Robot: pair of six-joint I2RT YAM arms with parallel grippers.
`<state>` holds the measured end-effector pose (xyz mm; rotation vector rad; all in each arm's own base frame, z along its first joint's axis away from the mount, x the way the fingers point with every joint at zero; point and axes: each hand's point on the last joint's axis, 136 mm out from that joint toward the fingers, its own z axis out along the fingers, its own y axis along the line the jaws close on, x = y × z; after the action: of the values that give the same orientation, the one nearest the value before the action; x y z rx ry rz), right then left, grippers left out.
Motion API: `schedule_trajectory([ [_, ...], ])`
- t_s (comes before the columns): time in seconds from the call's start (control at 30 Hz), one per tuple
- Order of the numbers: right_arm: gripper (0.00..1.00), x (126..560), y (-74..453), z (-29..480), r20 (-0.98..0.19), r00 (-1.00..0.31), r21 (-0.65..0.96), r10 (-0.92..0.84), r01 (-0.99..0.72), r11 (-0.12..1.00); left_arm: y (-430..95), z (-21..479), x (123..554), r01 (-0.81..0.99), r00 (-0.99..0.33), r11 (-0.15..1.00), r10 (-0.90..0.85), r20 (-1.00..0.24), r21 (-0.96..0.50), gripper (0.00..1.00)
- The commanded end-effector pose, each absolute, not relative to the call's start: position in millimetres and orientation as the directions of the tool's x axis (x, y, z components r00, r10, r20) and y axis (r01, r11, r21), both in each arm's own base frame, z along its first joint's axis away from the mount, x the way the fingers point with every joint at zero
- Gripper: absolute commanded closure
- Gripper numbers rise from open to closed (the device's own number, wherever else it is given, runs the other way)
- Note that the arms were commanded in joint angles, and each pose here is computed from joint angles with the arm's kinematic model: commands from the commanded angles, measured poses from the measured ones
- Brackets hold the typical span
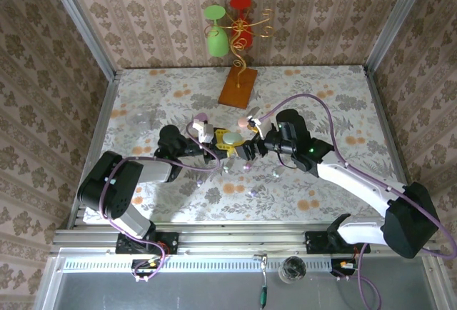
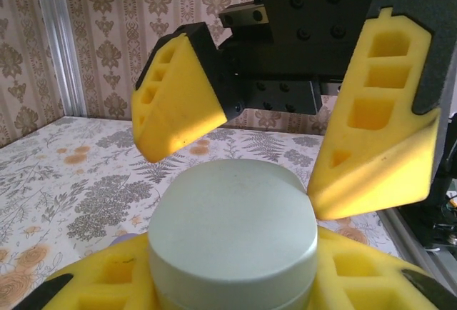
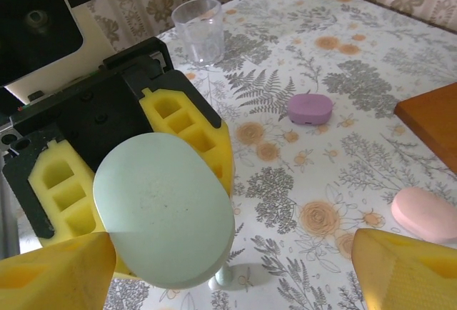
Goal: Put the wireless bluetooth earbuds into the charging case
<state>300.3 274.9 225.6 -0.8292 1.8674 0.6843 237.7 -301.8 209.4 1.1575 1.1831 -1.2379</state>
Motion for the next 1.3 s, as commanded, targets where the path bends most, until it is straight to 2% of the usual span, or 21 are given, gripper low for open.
schedule_trajectory([
  [0.0,0.14,317.3,259.5,248.5,-0.947,-0.261,0.056,-0.187,-0.706,0.706,-302.7,220.3,227.9,0.999,0.019,-0.037,-0.071,-0.997,0.022,0.63],
  [0.57,0.14,336.5,259.4,256.3,-0.943,-0.318,0.138,-0.102,-0.65,0.747,-300.7,219.6,218.3,0.997,0.026,-0.075,-0.068,-0.997,0.032,0.63],
  [0.73,0.14,320.4,261.0,257.1,-0.944,-0.318,0.17,-0.089,-0.699,0.695,-300.8,219.8,221.7,0.997,0.026,-0.064,-0.069,-0.997,0.031,0.63],
  [0.97,0.13,310.7,245.9,270.5,-0.944,-0.328,0.26,0.018,-0.714,0.65,-300.6,220.8,224.0,0.998,0.018,-0.065,-0.069,-0.997,0.022,0.63],
  [1.27,0.12,288.5,266.4,266.5,-0.961,-0.263,0.183,-0.083,-0.834,0.521,-301.4,222.7,226.6,0.998,0.008,-0.069,-0.07,-0.997,0.013,0.63],
])
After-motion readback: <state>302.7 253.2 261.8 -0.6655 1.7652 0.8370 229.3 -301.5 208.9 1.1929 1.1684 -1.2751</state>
